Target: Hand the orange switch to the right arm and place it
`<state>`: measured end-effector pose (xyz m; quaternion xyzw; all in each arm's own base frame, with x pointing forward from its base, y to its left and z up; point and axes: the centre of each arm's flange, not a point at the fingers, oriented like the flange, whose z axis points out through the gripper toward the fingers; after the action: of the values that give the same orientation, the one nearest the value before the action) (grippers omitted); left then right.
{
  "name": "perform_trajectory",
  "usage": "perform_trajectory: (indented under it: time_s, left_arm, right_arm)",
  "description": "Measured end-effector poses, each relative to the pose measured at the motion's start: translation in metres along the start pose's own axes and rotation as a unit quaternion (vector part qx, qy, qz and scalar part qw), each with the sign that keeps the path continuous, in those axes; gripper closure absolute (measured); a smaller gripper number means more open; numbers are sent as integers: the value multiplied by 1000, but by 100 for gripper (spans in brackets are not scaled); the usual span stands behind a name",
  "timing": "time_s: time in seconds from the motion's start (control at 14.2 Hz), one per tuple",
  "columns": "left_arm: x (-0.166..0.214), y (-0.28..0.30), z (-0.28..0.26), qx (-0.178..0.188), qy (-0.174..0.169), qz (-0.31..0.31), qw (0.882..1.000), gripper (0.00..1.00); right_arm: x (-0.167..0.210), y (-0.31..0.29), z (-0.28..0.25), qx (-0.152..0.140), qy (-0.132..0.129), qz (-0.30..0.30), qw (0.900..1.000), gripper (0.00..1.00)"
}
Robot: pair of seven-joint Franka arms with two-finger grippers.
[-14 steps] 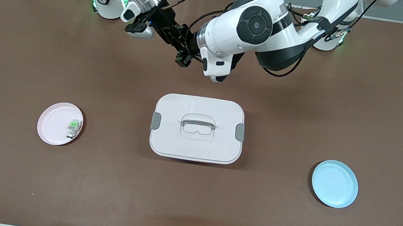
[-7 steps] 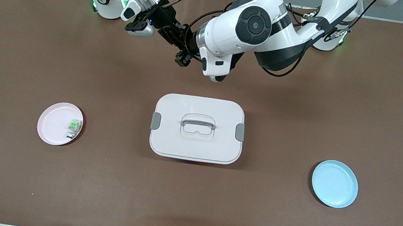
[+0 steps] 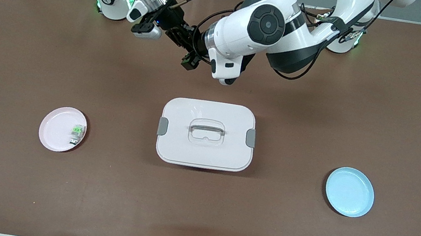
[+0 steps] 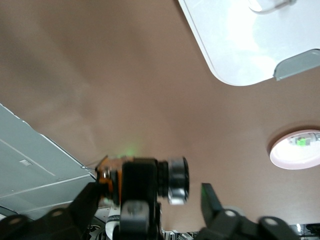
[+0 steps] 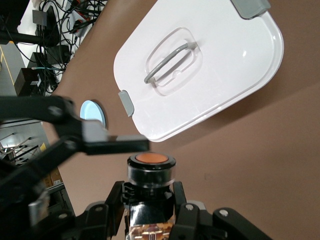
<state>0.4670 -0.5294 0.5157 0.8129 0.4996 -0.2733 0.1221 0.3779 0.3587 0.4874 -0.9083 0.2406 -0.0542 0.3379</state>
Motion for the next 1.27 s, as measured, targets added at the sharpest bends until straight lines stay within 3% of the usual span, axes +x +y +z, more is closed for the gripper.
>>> perform_trajectory:
  time_s: [0.35,0.78,1.06,1.27]
  left_arm:
    - [12,6,-14,-16,13,-6,1000,0]
    - [73,19,-57,-48,107,-18,993,0]
    - [124,29,-84,-64,184,13,981,0]
    - [171,35,-116,-66,211,54,974,0]
  right_arm:
    - [0,1,1,-1,-1,1,1000,57]
    - [0,0,1,-1,-1,-4,1000,57]
    - [-2,5,5,-21,-23,-100,994,57]
    - [11,11,3,-60,-31,-215,974,57]
